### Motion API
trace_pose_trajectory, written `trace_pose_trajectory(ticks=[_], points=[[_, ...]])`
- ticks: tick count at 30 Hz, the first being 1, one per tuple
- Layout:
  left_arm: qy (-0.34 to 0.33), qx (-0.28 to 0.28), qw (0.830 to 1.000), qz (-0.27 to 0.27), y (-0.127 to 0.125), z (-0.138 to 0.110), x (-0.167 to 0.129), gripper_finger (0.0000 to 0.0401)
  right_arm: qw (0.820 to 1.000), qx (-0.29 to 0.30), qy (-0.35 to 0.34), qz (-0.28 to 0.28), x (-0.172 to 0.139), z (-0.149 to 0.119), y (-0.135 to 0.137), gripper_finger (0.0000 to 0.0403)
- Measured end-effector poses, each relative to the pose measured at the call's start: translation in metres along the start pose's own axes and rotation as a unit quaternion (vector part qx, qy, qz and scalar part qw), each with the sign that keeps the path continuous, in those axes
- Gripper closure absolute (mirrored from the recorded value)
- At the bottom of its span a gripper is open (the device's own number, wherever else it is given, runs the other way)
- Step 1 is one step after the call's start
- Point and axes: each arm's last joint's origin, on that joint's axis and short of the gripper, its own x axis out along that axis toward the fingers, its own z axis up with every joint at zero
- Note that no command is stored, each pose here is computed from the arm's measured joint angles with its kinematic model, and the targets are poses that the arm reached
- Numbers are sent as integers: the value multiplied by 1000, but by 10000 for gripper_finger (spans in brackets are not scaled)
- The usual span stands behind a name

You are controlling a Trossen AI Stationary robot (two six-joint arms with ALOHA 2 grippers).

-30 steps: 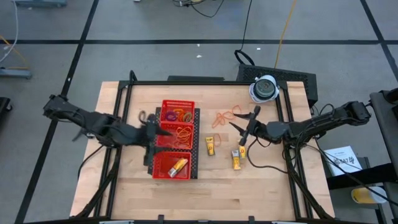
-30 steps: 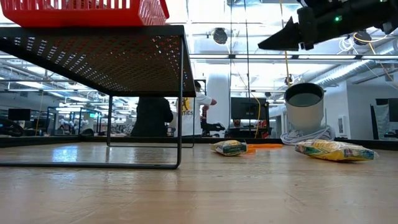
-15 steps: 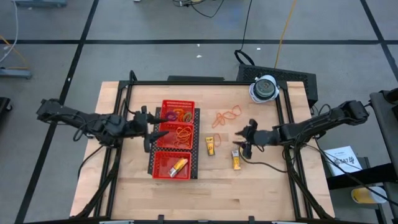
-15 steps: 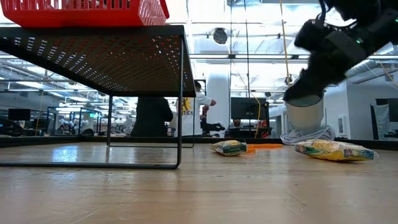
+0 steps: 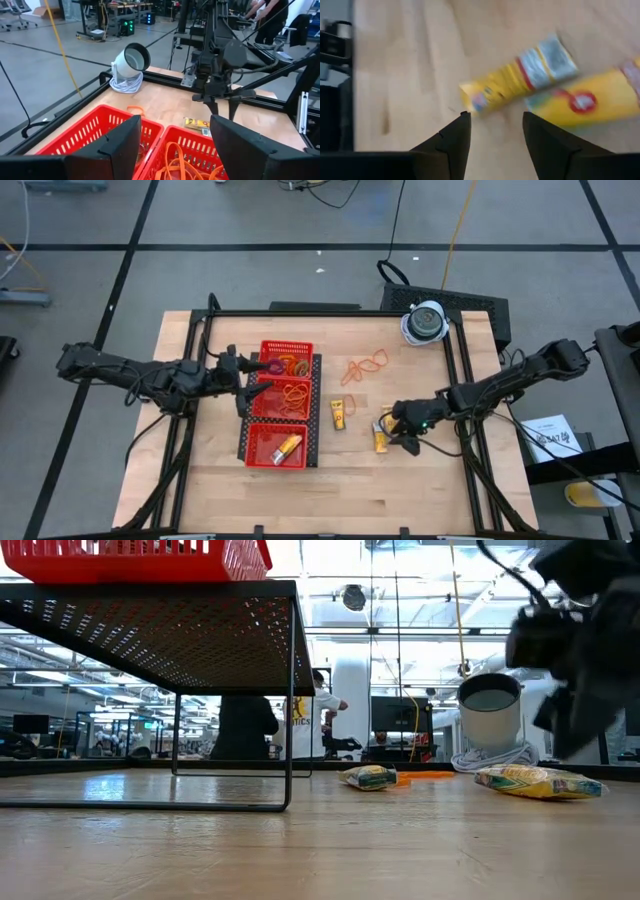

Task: Pick & Place Office Desk Supplies
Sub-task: Put the yellow pack of crayon into the bottom red basket on the shelf

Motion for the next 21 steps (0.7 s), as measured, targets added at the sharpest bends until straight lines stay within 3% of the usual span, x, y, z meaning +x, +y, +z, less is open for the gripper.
trace_pose_trajectory(ticks=[8, 21], points=[[5, 3, 1000, 1, -1, -1, 2, 153, 998, 34, 34, -49, 2, -14, -21, 247], [3, -2, 1000, 5, 0, -1, 2, 153, 985, -16, 2, -173, -4, -7, -46, 278]])
